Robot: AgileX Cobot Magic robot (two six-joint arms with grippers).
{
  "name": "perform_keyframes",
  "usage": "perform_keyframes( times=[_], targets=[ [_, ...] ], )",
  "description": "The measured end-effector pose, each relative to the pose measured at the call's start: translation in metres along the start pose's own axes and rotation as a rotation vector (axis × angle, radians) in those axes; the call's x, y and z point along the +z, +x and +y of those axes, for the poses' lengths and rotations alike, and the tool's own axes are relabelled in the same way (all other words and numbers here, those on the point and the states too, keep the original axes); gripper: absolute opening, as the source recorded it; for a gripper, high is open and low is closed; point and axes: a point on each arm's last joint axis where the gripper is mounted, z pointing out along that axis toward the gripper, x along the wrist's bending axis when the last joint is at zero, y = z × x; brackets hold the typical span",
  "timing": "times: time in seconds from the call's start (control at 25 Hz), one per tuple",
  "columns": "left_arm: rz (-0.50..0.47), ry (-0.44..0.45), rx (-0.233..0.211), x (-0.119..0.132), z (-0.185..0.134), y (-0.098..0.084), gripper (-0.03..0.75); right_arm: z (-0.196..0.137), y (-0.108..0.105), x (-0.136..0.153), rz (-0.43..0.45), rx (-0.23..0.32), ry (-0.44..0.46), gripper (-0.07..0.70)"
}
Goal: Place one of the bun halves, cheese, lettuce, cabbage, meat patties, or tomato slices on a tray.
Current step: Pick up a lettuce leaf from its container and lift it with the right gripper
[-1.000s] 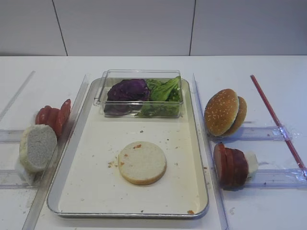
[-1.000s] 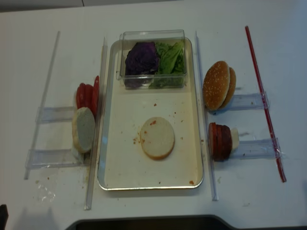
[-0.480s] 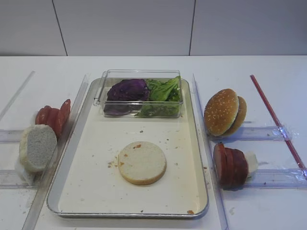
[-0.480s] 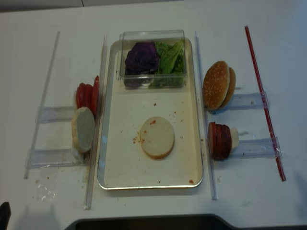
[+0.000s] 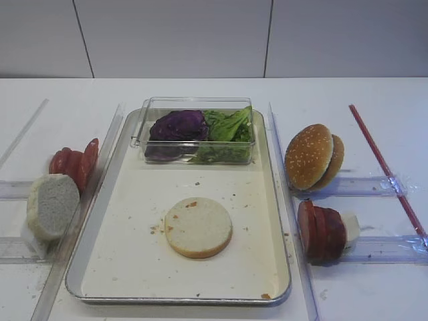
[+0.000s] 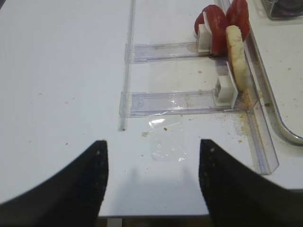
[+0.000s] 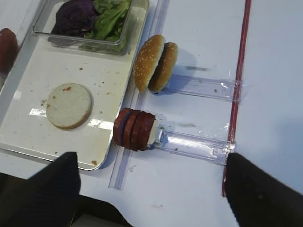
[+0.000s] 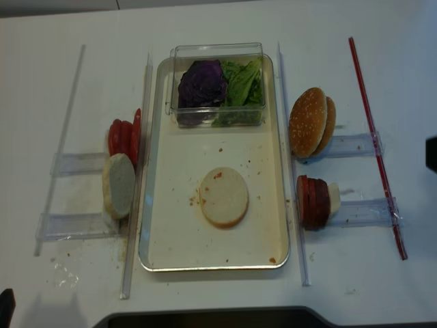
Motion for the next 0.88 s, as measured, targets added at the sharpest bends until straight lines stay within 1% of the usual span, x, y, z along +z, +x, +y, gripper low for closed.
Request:
perform_keyframes(
  times=[0.04, 0.2, 0.4, 0.64, 0.88],
  targets=[
    [0.0, 0.0, 0.0, 0.0, 0.0, 0.0, 0.386, 0.005, 0.001, 0.001, 0.009, -0.007, 0.001, 0.624],
    [0.0, 0.0, 0.0, 0.0, 0.0, 0.0, 0.386, 0.027, 0.003, 0.015, 0.051, -0.05, 0.056, 0.624],
    [0.0, 0.0, 0.0, 0.0, 0.0, 0.0, 0.386, 0.057, 0.006, 0.044, 0.09, -0.077, 0.14, 0.624],
    [0.0, 0.0, 0.0, 0.0, 0.0, 0.0, 0.386, 0.085, 0.017, 0.077, 0.136, -0.118, 0.219, 0.624],
    [0.0, 0.0, 0.0, 0.0, 0.0, 0.0, 0.386, 0.115, 0.031, 0.107, 0.169, -0.156, 0.252, 0.624]
  ],
)
